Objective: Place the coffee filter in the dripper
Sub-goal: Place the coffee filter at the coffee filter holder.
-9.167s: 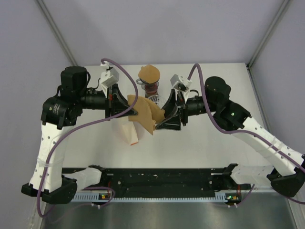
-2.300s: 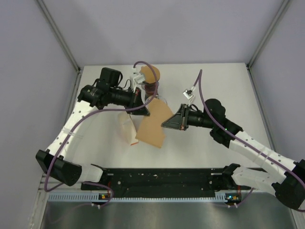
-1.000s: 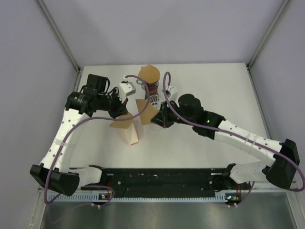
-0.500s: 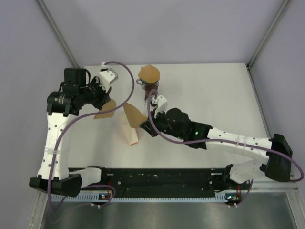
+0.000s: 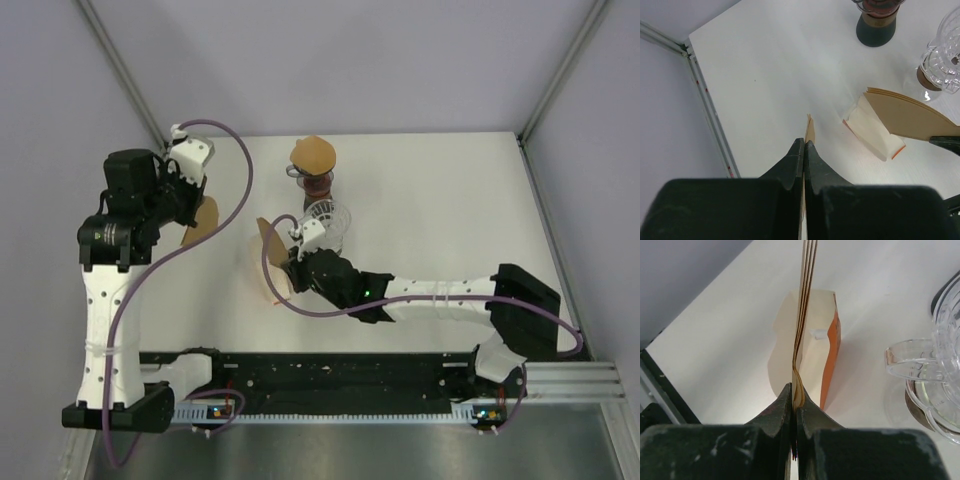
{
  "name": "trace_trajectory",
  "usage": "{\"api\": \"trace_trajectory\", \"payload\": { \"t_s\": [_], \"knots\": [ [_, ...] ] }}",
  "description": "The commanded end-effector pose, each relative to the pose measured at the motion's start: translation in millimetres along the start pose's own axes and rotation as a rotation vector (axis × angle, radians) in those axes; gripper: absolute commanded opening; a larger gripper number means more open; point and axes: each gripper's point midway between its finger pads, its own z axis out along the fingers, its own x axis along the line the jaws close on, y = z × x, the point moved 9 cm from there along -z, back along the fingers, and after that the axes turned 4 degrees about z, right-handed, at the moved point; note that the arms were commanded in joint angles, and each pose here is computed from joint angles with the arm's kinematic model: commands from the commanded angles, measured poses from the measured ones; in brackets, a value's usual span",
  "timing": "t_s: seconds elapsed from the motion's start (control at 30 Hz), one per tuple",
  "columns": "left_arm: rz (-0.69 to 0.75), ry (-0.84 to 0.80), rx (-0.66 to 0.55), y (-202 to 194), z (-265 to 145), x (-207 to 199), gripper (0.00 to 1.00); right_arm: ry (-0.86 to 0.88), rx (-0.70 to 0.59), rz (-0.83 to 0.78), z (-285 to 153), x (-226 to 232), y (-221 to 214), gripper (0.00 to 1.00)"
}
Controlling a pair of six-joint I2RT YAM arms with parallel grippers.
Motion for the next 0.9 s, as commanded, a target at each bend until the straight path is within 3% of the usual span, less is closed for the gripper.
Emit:
{"api": "trace_trajectory", "payload": {
  "t_s": [0.0,0.87],
  "knots": [
    [-0.037,0.044,-0.044,4.3,2.3,4.6,0.0,-0.083,-0.102,0.026,11.9,1.6,3.0,0.0],
    [-0.043,-0.006,-0.032,5.0,13.1,5.9,0.0,-0.085,-0.046,-0.088,70.2,-9.2,-76.9,0.0]
  ]
}}
